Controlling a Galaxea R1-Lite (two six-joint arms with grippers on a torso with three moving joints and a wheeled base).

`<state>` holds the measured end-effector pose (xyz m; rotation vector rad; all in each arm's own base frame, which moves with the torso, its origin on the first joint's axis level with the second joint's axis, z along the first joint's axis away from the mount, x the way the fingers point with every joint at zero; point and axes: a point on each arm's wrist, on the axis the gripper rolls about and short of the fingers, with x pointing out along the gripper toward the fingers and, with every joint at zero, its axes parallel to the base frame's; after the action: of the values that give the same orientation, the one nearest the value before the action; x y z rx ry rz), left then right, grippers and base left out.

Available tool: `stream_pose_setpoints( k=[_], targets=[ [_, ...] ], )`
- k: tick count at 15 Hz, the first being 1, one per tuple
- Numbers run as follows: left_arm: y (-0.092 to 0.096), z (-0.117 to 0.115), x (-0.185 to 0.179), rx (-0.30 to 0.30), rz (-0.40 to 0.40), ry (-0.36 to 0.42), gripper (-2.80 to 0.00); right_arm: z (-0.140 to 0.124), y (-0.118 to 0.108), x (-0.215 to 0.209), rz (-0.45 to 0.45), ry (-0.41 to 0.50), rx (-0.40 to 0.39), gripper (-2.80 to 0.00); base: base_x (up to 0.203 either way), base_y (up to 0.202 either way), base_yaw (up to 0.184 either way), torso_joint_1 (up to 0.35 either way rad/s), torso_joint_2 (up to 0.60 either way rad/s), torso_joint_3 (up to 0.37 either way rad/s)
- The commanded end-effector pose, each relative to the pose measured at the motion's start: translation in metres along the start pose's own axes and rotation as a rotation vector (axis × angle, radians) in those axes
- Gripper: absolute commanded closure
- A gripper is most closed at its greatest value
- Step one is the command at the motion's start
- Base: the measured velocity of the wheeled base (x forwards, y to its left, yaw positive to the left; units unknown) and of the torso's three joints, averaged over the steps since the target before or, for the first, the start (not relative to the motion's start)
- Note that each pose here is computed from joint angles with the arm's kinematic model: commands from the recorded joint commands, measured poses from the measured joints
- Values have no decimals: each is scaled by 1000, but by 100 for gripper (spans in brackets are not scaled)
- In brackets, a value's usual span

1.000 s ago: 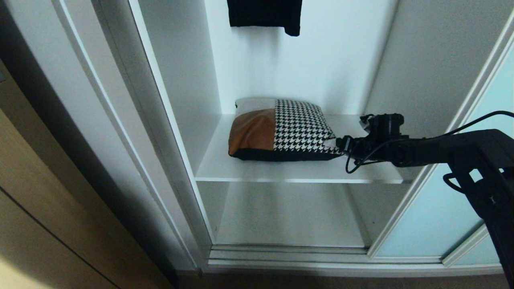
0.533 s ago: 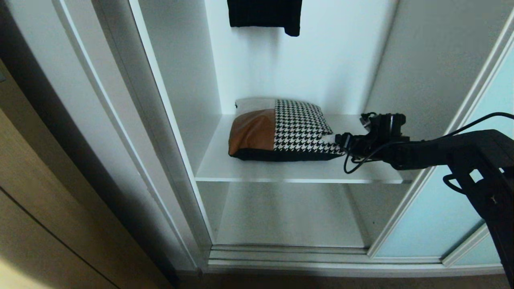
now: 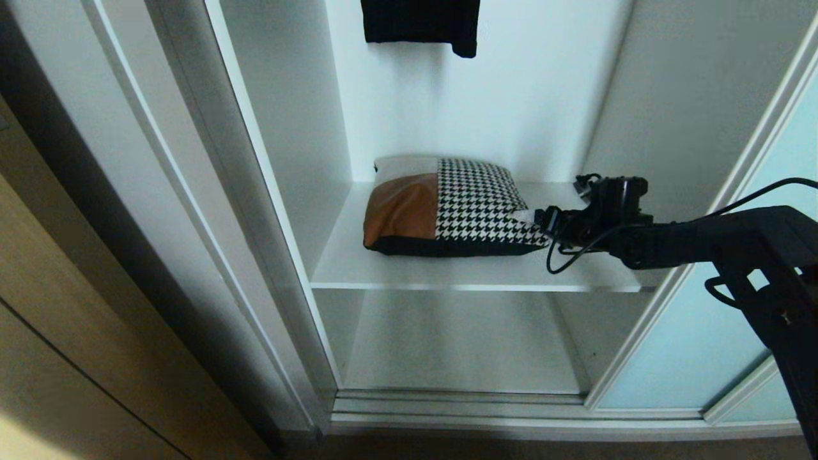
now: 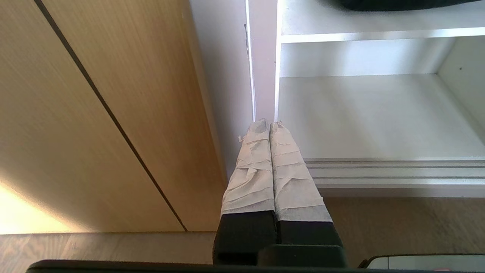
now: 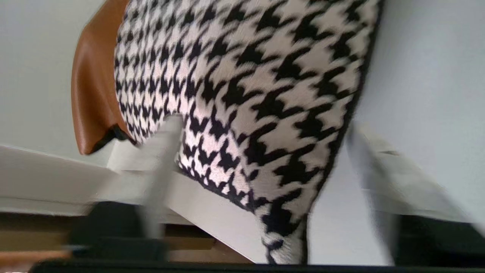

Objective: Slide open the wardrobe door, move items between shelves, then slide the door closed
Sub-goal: Place the pillow on the lower shelf

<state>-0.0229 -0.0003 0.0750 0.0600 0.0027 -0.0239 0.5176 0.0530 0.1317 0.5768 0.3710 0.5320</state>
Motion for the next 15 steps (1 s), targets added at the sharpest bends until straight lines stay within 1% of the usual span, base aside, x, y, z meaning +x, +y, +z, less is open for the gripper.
stream_pose_setpoints(
  k=[1, 5, 9, 13, 15],
  targets=[
    [0, 0, 0, 0, -1, 1, 0, -4, 1, 3, 7, 11, 6, 0, 0, 0, 0, 0, 0, 0],
    [0, 0, 0, 1, -1, 1, 0, -6, 2, 4, 19, 33, 17, 0, 0, 0, 0, 0, 0, 0],
    [0, 0, 0, 1, -1, 1, 0, -6, 5, -2, -9, 76, 49, 0, 0, 0, 0, 0, 0, 0],
    [0, 0, 0, 0, -1, 1, 0, 12, 18, -38, -59, 101, 81, 0, 0, 0, 0, 0, 0, 0],
    [0, 0, 0, 1, -1, 1, 0, 20, 29, -62, -64, 104, 91, 0, 0, 0, 0, 0, 0, 0]
  ],
)
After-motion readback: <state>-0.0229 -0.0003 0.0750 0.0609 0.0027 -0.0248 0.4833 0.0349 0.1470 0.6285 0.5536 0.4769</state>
